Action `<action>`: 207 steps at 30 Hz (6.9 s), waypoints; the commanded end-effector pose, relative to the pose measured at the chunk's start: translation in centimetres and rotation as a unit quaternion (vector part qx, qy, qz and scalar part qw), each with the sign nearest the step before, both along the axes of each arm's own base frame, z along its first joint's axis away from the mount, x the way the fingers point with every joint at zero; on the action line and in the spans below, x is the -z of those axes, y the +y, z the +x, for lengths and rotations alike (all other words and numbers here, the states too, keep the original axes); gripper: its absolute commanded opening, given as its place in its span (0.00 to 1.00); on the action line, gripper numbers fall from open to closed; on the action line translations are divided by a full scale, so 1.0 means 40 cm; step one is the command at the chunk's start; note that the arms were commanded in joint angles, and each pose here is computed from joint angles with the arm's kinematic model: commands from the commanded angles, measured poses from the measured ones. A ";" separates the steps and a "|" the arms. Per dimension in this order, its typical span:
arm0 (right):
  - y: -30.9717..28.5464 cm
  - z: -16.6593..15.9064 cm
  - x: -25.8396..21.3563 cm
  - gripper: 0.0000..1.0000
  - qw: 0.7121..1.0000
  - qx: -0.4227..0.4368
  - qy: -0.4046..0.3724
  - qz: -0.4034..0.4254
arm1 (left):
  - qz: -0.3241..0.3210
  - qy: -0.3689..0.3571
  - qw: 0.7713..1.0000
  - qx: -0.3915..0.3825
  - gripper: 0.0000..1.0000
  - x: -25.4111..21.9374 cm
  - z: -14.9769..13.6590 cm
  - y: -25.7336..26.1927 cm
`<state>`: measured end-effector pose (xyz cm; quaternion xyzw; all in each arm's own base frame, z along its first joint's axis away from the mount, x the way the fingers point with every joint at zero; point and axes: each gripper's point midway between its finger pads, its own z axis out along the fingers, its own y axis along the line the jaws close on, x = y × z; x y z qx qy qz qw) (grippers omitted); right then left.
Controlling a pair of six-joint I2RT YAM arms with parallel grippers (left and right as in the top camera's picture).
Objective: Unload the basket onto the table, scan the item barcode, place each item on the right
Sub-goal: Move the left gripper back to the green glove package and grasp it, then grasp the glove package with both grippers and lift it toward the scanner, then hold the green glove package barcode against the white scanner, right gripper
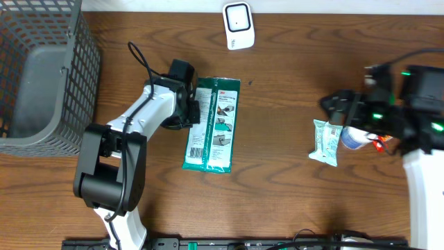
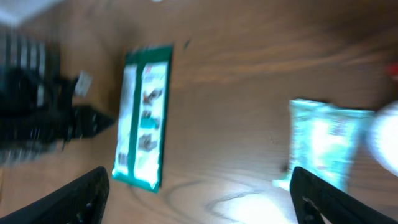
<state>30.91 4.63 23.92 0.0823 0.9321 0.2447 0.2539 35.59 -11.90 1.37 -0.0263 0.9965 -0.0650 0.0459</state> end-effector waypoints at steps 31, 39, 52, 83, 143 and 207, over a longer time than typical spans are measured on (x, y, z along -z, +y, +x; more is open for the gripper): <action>0.554 0.016 0.610 0.70 0.955 -0.185 0.227 0.056 | 0.001 0.018 0.999 -0.038 0.08 0.052 -0.035 0.009; 0.660 0.008 0.632 0.62 0.944 -0.239 0.198 0.108 | 0.004 0.024 0.999 -0.038 0.08 0.052 -0.042 0.011; 0.715 -0.018 0.557 0.41 0.908 -0.357 0.131 0.177 | 0.003 0.023 0.999 -0.038 0.08 0.052 -0.041 0.011; 0.586 0.049 0.383 0.01 0.911 -0.387 0.009 0.139 | -0.059 -0.109 0.987 -0.103 0.11 -0.172 0.085 0.122; 0.512 0.645 -0.055 0.01 0.509 -0.295 -0.305 -0.749 | -0.059 -0.335 0.929 -0.148 0.82 -0.541 0.112 0.285; 0.626 0.770 0.129 0.01 0.598 -0.185 -0.441 -0.643 | -0.059 -0.335 0.929 -0.148 0.82 -0.541 0.112 0.285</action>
